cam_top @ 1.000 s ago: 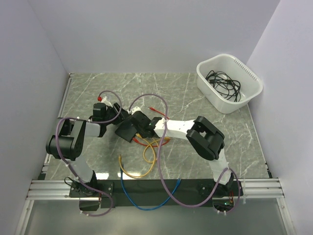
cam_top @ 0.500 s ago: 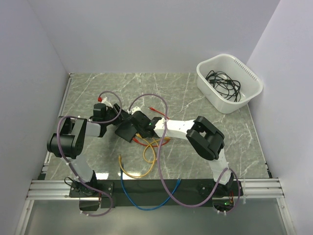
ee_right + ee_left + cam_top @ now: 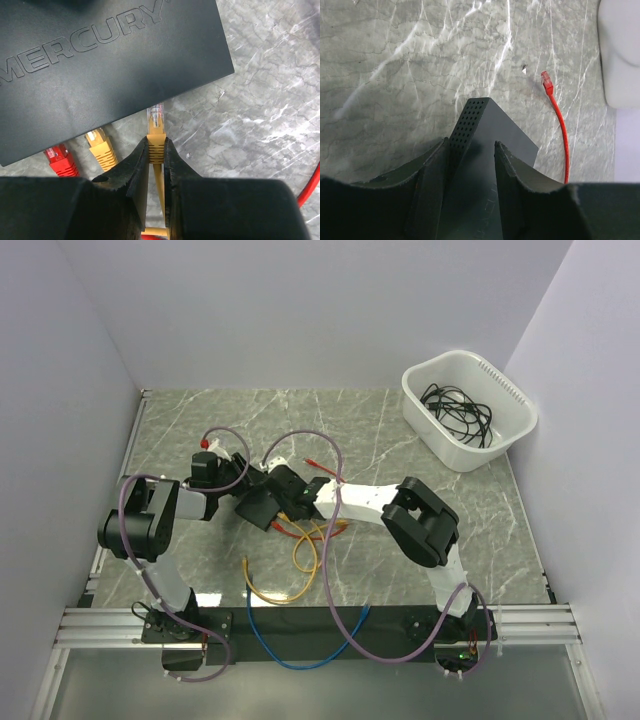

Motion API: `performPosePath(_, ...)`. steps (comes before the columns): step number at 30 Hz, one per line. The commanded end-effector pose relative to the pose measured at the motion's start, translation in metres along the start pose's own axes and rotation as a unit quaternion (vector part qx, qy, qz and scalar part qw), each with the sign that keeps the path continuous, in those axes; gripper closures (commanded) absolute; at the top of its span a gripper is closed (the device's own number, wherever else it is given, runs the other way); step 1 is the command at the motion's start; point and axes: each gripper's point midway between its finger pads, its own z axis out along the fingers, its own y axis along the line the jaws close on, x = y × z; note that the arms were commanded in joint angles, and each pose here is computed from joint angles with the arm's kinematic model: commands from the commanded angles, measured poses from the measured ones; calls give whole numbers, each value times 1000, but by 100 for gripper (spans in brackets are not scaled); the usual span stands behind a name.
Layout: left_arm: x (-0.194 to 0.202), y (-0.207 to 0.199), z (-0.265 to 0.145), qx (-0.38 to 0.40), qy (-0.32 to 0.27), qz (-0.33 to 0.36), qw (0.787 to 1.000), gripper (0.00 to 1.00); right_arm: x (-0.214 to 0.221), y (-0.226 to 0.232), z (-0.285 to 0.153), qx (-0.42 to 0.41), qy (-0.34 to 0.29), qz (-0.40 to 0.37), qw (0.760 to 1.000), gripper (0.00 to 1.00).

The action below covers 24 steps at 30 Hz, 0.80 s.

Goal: Insert the plug into the switch port

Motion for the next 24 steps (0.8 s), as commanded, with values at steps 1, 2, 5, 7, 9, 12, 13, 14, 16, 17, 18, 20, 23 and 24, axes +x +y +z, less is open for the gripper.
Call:
performPosePath(1, 11, -9, 3, 22, 22, 18, 999, 53, -56, 10, -27, -15, -75, 24, 997, 100)
performPosePath(2, 11, -9, 3, 20, 21, 18, 999, 54, -57, 10, -28, -13, -76, 21, 997, 100)
performPosePath(5, 12, -10, 4, 22, 23, 19, 999, 54, -60, 13, -33, -15, -81, 18, 996, 100)
performPosePath(7, 12, -11, 4, 25, 23, 20, 999, 54, -61, 14, -34, -19, -82, 17, 996, 100)
performPosePath(9, 12, -13, 4, 27, 23, 22, 999, 55, -61, 16, -33, -24, -83, 17, 996, 100)
performPosePath(12, 13, -13, 4, 28, 26, 24, 999, 55, -58, 19, -27, -31, -83, 19, 996, 100)
performPosePath(13, 13, -14, 4, 29, 26, 26, 999, 55, -53, 22, -24, -36, -78, 17, 996, 100)
performPosePath(14, 13, -14, 4, 29, 26, 26, 999, 55, -52, 23, -23, -38, -78, 18, 996, 100)
performPosePath(16, 13, -16, 4, 34, 28, 28, 999, 56, -49, 24, -19, -40, -79, 20, 996, 100)
performPosePath(17, 15, -15, 4, 35, 30, 27, 999, 56, -48, 23, -18, -39, -79, 21, 996, 100)
performPosePath(18, 15, -16, 4, 37, 31, 28, 998, 56, -47, 24, -17, -38, -80, 20, 996, 100)
performPosePath(20, 16, -17, 5, 42, 34, 28, 998, 57, -47, 20, -17, -31, -84, 23, 996, 100)
performPosePath(23, 20, -18, 6, 52, 43, 31, 997, 58, -48, 20, -19, -35, -96, 21, 995, 100)
performPosePath(24, 21, -19, 6, 56, 45, 32, 997, 58, -48, 20, -20, -36, -104, 21, 994, 100)
